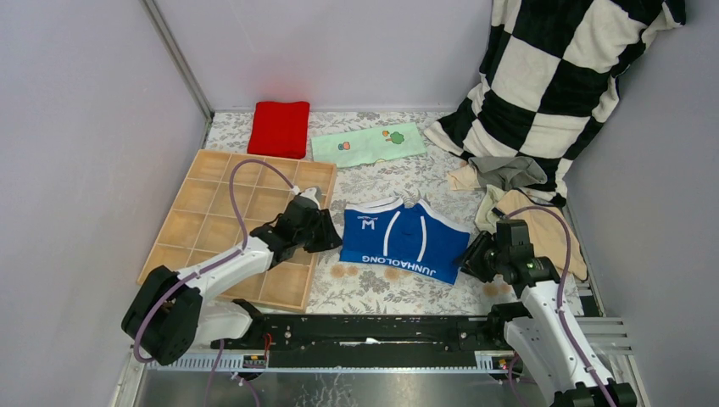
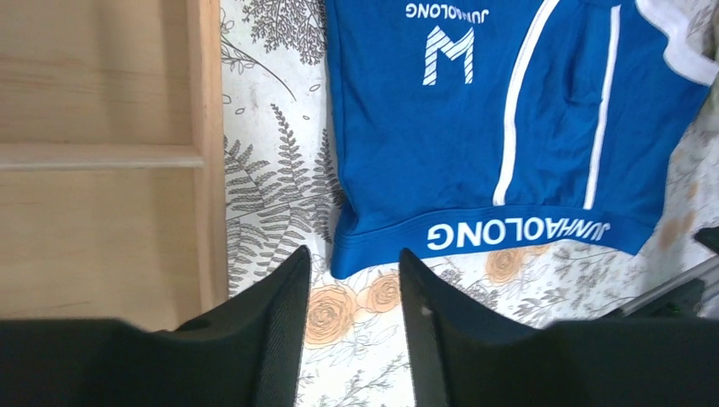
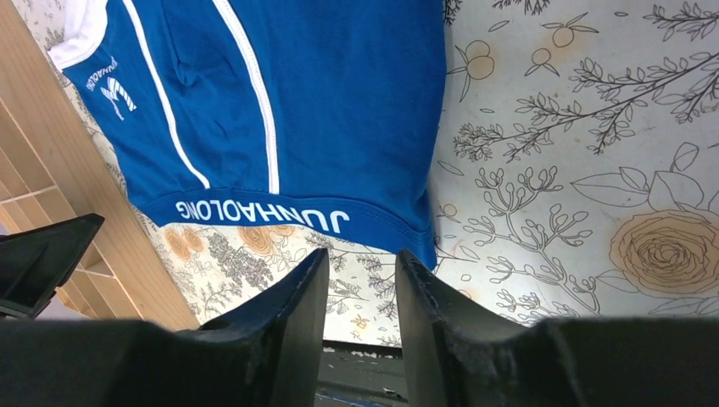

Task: Roll the underwear
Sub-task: Fold the underwear at the center of the board.

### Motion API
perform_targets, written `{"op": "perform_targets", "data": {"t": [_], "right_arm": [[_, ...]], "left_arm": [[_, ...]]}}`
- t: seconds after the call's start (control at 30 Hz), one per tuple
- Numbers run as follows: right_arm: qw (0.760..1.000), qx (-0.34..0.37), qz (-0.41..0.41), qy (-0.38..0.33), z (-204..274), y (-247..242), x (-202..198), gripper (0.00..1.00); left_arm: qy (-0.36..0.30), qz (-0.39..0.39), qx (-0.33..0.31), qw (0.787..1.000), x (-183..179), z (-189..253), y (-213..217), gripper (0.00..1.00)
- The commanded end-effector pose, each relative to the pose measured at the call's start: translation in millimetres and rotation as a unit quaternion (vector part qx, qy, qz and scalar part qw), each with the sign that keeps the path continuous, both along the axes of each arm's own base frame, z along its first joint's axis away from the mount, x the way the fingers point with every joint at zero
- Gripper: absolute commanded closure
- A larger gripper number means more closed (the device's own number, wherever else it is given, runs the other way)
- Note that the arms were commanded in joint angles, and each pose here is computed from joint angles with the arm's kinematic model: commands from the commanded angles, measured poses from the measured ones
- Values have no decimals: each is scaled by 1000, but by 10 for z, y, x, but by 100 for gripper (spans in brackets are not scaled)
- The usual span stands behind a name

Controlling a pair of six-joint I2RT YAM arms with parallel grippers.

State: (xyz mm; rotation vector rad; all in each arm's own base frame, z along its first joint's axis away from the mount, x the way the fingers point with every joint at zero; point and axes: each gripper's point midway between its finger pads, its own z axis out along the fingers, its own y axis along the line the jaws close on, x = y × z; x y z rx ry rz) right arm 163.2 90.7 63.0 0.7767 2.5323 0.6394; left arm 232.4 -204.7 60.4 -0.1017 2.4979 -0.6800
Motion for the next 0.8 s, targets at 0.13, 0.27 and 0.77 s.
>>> {"op": "perform_targets", "data": {"t": [0.13,0.27,0.77], "right_arm": [[998,9,16,-55,302,45,128,52],[992,49,86,-79,474,281,221,54],[967,-12,228,-111,827,1760,1118,52]], "left_arm": [[-16,-10,-2,1000,24,53,-36,41],[-10,-22,0,1000,-12,-41,-113,41],[-16,19,11,1000,-56,-286,10,42]]}}
